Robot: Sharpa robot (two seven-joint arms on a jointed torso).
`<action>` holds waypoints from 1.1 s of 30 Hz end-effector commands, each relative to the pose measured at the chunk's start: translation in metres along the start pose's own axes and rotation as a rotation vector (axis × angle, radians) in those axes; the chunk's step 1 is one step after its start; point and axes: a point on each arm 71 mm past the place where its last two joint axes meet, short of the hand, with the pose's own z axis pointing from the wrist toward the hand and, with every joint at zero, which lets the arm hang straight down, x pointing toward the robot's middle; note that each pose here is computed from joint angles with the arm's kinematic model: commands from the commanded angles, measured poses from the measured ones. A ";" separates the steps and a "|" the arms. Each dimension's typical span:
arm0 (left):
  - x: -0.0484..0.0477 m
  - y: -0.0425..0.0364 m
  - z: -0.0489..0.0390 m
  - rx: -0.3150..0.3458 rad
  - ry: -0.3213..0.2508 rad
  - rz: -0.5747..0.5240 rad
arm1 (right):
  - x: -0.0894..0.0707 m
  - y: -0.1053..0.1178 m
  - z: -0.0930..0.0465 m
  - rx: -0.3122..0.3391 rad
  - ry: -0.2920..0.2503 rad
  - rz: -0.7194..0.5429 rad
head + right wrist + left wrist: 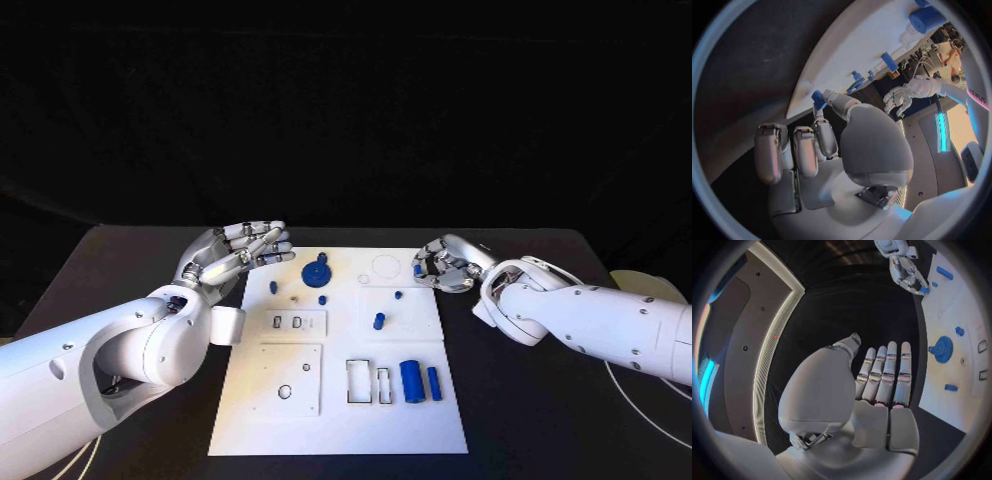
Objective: Assemble the parts on the task board
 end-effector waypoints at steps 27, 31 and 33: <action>-0.0017 0.0012 0.0034 0.014 -0.001 -0.001 | 0.063 0.150 0.020 -0.223 0.118 0.050; -0.0013 0.0014 0.0039 0.014 -0.003 0.000 | 0.078 0.160 0.023 -0.231 0.154 0.024; -0.0011 0.0015 0.0041 0.014 -0.003 0.000 | 0.085 0.165 0.024 -0.235 0.167 0.012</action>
